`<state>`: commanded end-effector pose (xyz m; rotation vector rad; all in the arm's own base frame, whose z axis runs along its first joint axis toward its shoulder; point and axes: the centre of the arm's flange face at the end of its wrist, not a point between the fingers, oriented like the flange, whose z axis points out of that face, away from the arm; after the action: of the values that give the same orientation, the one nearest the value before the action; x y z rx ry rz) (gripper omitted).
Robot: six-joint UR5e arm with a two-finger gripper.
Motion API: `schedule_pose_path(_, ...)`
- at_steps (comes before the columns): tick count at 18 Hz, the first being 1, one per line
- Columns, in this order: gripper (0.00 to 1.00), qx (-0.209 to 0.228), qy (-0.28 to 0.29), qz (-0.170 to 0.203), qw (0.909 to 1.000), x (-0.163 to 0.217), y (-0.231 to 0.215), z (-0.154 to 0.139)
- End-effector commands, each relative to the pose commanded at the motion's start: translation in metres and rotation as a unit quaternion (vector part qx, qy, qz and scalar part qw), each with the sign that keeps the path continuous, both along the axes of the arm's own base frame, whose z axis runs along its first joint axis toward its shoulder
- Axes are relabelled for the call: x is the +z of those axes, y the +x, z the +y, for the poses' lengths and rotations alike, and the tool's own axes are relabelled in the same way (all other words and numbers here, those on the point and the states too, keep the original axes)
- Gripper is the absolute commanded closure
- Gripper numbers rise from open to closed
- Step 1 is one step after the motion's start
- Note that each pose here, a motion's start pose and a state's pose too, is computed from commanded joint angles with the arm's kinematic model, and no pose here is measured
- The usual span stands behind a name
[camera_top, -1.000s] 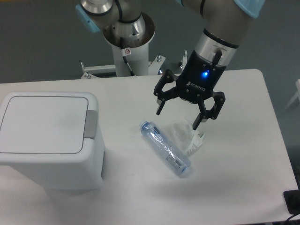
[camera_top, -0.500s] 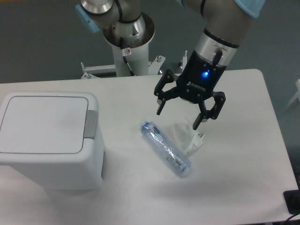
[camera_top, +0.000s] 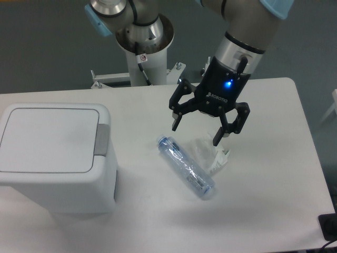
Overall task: Open the trash can
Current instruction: 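Move the gripper toward the grey button on the trash can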
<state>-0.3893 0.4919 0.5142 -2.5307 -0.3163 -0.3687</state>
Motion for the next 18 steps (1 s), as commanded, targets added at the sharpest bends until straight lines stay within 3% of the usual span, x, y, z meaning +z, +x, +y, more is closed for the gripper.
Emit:
schedule_pose_path(7,0.0,-0.026,-0.014,-0.024,0.9993,-0.016,0.048,0.031)
schedule_pose_path(12,0.0,-0.044,0.0,-0.001,0.999,-0.036,0.069,0.043)
schedule_pose_path(18,0.0,-0.051,-0.004,-0.006,0.9987,-0.041,0.086,0.04)
